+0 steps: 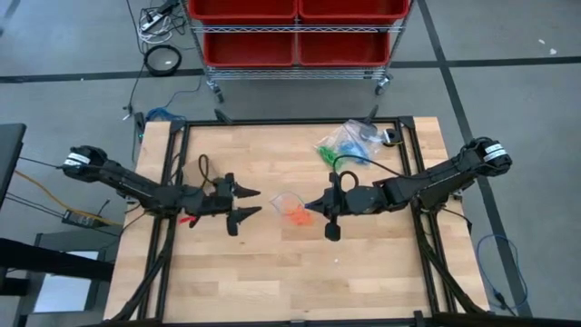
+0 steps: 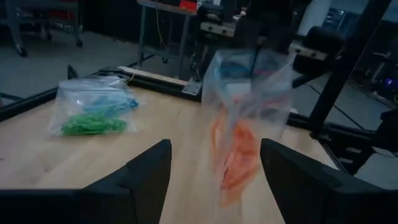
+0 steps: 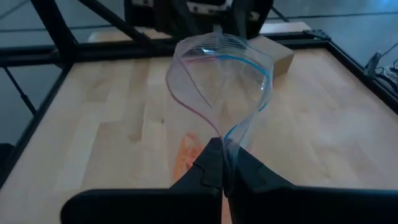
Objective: Sort rubber bands
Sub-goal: Close the transparent zip bag
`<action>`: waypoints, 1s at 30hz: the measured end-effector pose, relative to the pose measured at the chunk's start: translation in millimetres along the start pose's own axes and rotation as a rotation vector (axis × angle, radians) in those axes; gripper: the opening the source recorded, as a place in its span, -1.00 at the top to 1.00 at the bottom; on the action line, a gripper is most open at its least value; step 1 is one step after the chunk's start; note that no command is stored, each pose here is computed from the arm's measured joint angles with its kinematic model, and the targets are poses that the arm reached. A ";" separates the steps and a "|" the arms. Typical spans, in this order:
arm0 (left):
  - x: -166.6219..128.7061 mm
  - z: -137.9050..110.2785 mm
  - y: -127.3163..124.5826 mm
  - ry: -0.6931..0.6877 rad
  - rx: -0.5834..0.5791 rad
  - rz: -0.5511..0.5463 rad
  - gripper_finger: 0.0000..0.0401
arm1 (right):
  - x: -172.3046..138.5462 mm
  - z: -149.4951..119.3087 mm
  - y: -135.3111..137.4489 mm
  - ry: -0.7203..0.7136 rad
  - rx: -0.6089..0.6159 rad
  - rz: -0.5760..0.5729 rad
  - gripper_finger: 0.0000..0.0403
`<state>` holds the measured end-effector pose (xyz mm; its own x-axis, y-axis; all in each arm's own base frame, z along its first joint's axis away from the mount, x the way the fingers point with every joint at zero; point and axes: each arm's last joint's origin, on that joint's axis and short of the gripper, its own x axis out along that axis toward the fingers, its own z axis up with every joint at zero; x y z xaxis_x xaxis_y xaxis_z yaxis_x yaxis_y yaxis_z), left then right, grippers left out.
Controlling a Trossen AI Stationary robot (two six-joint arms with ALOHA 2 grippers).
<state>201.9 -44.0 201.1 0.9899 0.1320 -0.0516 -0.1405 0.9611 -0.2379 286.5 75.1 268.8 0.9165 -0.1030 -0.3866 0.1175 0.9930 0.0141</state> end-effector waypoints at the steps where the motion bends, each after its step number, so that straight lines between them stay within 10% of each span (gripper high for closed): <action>1: -0.3 -2.3 0.7 -0.005 0.001 -0.002 -0.27 | 0.0 0.8 0.2 -0.007 0.004 0.003 1.00; 30: 43.3 -2.8 -19.5 -0.127 0.126 -0.052 0.31 | -0.2 6.2 1.5 -0.060 0.056 0.024 1.00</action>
<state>247.5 -57.7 200.8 0.9912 0.1030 0.0826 -0.0934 0.9892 -0.1132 288.9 76.2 274.6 0.9402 -0.0845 -0.3300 0.1151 0.9906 0.0745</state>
